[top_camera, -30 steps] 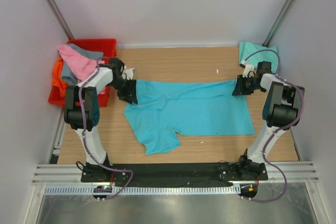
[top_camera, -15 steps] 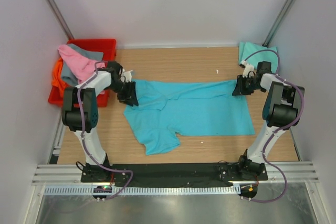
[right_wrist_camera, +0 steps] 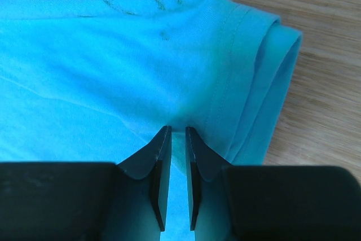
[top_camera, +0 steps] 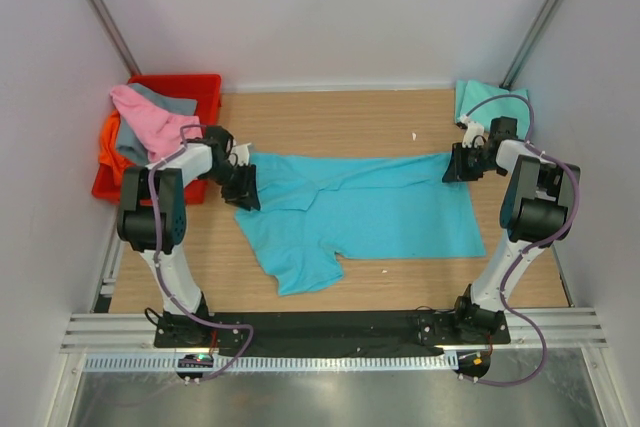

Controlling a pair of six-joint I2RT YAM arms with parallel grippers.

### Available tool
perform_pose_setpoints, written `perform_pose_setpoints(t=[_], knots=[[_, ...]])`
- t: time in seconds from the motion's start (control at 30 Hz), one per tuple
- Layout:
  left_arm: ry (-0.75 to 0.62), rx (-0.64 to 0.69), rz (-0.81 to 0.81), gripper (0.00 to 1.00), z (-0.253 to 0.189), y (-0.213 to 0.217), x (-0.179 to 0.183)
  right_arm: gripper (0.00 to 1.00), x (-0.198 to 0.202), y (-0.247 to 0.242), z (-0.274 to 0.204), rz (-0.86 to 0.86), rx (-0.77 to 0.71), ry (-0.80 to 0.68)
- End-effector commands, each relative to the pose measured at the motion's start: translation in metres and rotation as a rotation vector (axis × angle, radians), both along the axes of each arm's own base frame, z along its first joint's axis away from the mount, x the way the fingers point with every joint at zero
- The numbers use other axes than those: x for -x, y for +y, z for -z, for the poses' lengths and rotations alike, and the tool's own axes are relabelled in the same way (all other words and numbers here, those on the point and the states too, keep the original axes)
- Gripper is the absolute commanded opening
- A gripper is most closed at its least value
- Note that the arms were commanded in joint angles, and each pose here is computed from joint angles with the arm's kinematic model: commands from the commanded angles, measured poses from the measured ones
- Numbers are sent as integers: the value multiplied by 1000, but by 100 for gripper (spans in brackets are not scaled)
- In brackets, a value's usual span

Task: Fold and stack the t-shirts
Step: Fold the tshirt

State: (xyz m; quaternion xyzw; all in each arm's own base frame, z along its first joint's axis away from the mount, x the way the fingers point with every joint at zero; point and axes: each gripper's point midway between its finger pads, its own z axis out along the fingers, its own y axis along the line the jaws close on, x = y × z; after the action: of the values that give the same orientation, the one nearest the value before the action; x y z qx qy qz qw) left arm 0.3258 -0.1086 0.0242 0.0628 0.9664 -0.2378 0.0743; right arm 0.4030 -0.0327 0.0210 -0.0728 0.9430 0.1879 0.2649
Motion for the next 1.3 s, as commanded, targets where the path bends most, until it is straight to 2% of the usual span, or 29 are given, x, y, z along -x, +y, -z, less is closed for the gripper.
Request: perform_pose_setpoints(t=[0.0,0.53,0.73,0.97,1.0,1.13,1.27], knots=[[-91,-10,1,38,-20,7,-4,23,9,-12,18,10,47,55],[-62,2,-6,36,-6,5,-6,22,9,-11,17,8,41,55],[-44,8,-3,23,-3,4,-2,22,9,-12,17,8,47,53],[-37,21,0,22,-3,2,-1,22,10,-12,19,8,44,57],[-31,27,1,20,-1,0,-1,22,10,-12,20,7,43,58],[-39,44,3,1,-6,-2,-5,23,11,-12,20,9,43,60],[-34,77,27,0,-30,-6,0,22,11,-12,20,8,45,57]])
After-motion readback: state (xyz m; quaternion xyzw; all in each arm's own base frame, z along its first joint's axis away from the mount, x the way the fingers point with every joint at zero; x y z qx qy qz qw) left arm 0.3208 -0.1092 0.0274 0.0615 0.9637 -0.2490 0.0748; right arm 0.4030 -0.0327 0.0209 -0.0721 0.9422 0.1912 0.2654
